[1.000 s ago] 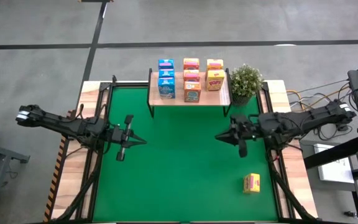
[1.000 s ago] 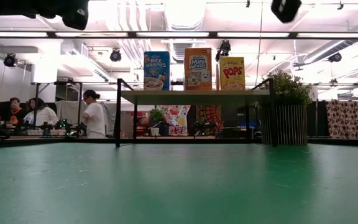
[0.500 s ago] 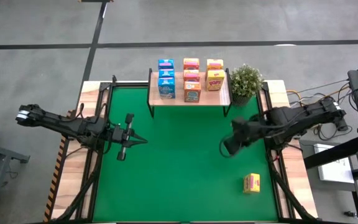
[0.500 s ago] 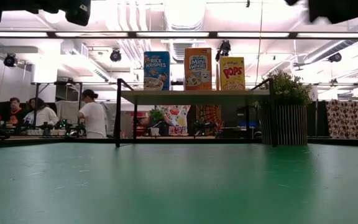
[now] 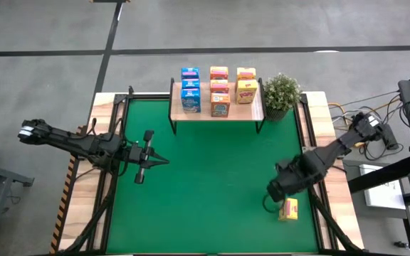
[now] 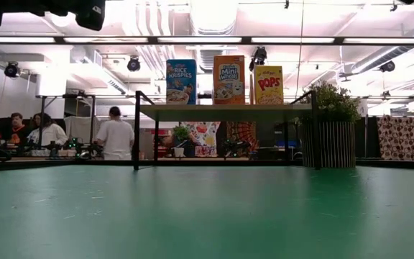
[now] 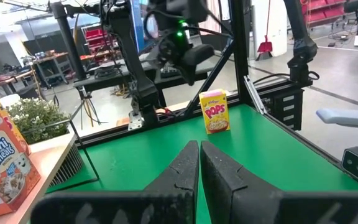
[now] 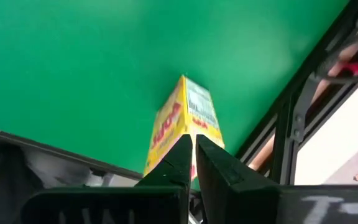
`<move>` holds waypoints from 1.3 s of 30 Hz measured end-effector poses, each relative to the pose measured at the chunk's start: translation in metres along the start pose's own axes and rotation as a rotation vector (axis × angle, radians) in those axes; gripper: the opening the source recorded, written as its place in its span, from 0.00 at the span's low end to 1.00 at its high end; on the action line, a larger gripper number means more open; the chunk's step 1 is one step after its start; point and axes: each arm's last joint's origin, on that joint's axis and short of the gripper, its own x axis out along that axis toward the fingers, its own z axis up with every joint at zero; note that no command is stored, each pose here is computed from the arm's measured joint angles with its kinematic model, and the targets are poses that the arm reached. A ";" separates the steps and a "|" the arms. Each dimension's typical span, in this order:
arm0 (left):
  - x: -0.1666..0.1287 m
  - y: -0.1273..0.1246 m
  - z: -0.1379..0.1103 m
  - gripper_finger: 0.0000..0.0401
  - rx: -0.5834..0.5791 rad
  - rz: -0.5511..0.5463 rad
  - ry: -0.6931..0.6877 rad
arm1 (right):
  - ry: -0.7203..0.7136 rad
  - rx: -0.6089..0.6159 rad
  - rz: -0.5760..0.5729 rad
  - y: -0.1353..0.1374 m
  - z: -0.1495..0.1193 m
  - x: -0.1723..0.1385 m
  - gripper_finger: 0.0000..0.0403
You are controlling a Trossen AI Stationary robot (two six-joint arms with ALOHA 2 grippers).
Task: Stack cereal on shelf
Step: Put the yellow cereal box on the shelf
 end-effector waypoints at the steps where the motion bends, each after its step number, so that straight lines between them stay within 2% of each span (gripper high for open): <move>1: 0.000 0.000 0.000 0.00 0.000 0.000 0.000 | 0.001 0.003 -0.002 0.000 -0.005 0.003 0.03; 7: 0.000 0.000 0.000 0.00 0.000 0.000 0.000 | -0.058 0.041 0.045 -0.002 -0.035 0.010 0.09; 18: 0.001 0.000 0.000 0.00 -0.035 0.000 0.003 | -0.110 0.070 -0.008 0.000 -0.072 0.037 0.45; 25: 0.001 0.000 -0.001 0.00 -0.037 0.000 0.003 | -0.139 0.052 -0.022 0.011 -0.079 0.054 0.62; 32: 0.001 0.000 -0.001 0.00 -0.057 0.000 0.003 | -0.164 0.055 -0.052 0.015 -0.079 0.062 0.70; 39: 0.001 0.000 -0.001 0.00 -0.057 0.000 0.005 | -0.206 0.104 -0.092 0.017 -0.078 0.071 0.69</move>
